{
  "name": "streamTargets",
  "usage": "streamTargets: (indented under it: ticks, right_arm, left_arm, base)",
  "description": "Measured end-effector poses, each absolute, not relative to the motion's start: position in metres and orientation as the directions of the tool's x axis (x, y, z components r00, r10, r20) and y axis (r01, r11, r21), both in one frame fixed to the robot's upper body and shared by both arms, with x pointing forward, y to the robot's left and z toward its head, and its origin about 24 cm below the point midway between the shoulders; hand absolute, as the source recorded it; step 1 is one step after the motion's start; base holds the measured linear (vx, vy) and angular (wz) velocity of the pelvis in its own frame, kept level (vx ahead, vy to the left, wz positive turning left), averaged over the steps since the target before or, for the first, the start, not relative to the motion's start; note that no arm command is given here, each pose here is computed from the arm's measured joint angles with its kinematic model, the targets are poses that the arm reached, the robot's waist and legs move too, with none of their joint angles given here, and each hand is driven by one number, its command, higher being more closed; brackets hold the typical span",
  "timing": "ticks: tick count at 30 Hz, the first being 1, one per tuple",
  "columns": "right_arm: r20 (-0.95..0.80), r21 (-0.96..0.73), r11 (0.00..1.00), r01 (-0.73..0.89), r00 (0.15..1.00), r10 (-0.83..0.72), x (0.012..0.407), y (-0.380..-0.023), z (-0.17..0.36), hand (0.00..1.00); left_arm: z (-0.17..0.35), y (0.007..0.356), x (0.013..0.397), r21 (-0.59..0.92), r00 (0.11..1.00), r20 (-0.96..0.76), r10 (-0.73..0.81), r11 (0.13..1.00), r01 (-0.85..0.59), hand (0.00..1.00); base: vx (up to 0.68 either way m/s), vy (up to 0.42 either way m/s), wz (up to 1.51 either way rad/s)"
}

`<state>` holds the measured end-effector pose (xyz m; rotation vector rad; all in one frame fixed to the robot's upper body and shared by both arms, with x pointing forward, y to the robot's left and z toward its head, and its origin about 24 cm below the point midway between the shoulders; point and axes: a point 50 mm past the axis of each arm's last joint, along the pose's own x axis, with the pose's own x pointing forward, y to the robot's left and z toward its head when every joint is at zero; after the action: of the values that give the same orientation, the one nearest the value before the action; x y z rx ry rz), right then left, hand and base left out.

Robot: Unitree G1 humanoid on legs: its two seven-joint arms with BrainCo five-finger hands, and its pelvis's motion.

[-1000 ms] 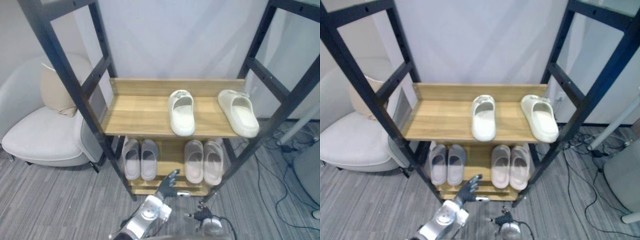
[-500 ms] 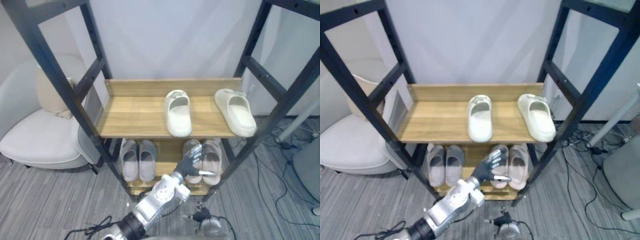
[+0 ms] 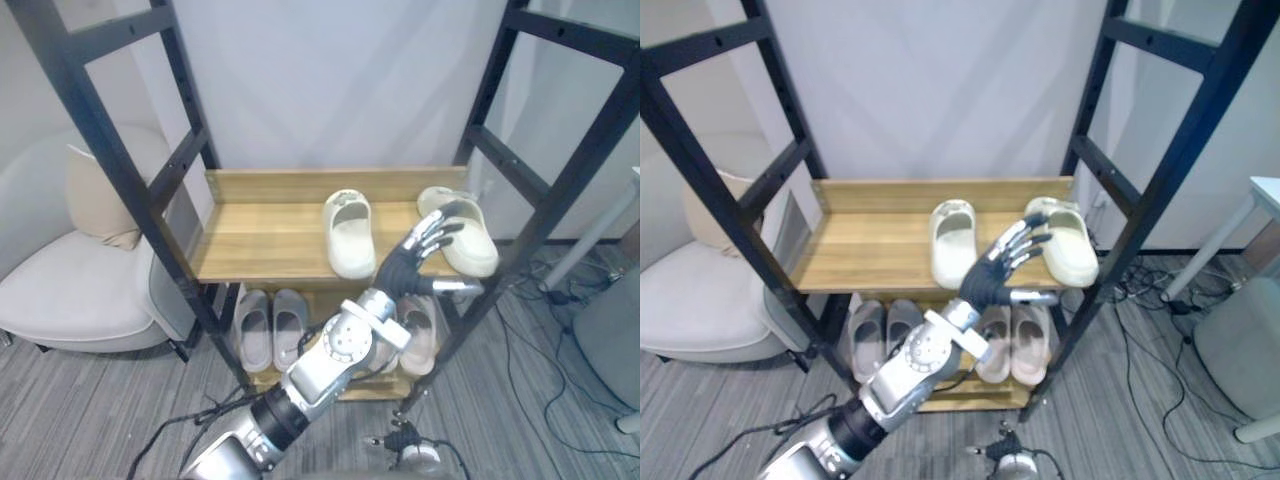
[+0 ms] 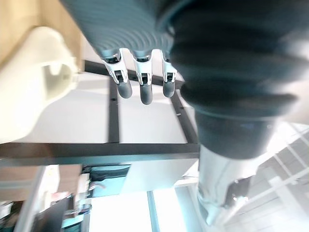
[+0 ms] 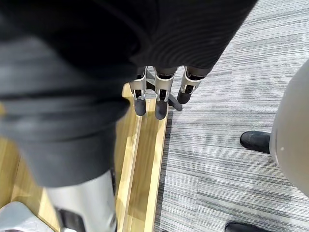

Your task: Organize the slippers on the shoe rack

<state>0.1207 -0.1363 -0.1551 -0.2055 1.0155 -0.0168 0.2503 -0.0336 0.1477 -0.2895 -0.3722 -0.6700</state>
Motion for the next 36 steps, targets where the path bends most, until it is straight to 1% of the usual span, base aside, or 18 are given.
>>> streamTargets:
  ticks: [6, 10, 14, 17, 20, 23, 30, 32, 36]
  right_arm:
    - [-0.844, -0.176, 0.98, -0.089, 0.526, -0.104, 0.119, -0.136, -0.155, 0.0]
    - [-0.846, -0.176, 0.978, -0.108, 0.524, -0.095, 0.117, -0.134, -0.156, 0.0]
    - [-0.85, -0.16, 0.984, -0.082, 0.518, -0.095, 0.117, -0.135, -0.156, 0.0]
    - [-0.848, -0.156, 0.984, -0.082, 0.522, -0.09, 0.118, -0.134, -0.155, 0.0]
    - [-0.838, -0.154, 0.985, -0.074, 0.538, -0.09, 0.122, -0.135, -0.153, 0.0]
    - [-0.838, -0.152, 0.987, -0.059, 0.536, -0.097, 0.122, -0.137, -0.153, 0.0]
    - [-0.837, -0.15, 0.988, -0.047, 0.537, -0.101, 0.124, -0.139, -0.153, 0.0]
    - [-0.836, -0.149, 0.988, -0.046, 0.539, -0.101, 0.124, -0.139, -0.152, 0.0]
    - [-0.832, -0.153, 0.987, -0.045, 0.545, -0.104, 0.126, -0.141, -0.152, 0.0]
  left_arm:
    - [0.171, -0.013, 0.276, -0.128, 0.771, 0.485, -0.413, 0.839, 0.53, 0.0]
    - [0.172, -0.003, 0.295, -0.091, 0.808, 0.471, -0.355, 0.891, 0.444, 0.0]
    - [0.173, 0.007, 0.307, -0.055, 0.83, 0.466, -0.306, 0.926, 0.372, 0.0]
    - [0.17, 0.017, 0.319, 0.0, 0.852, 0.442, -0.281, 0.95, 0.313, 0.0]
    - [0.155, 0.033, 0.33, 0.067, 0.893, 0.382, -0.237, 0.971, 0.229, 0.0]
    - [0.142, 0.047, 0.339, 0.135, 0.923, 0.33, -0.197, 0.978, 0.16, 0.0]
    - [0.133, 0.084, 0.351, 0.25, 0.951, 0.299, -0.077, 0.968, 0.0, 0.0]
    - [0.128, 0.096, 0.354, 0.301, 0.959, 0.282, -0.042, 0.952, -0.047, 0.0]
    - [0.126, 0.108, 0.357, 0.36, 0.96, 0.279, -0.005, 0.927, -0.1, 0.0]
  base:
    - [-0.03, -0.002, 0.0]
    - [0.0, 0.0, 0.0]
    - [0.0, -0.001, -0.01]
    - [-0.01, -0.003, -0.02]
    - [-0.01, -0.005, -0.02]
    - [-0.01, -0.005, -0.02]
    - [0.0, -0.006, -0.04]
    - [0.01, -0.023, -0.11]
    - [0.0, -0.022, -0.06]
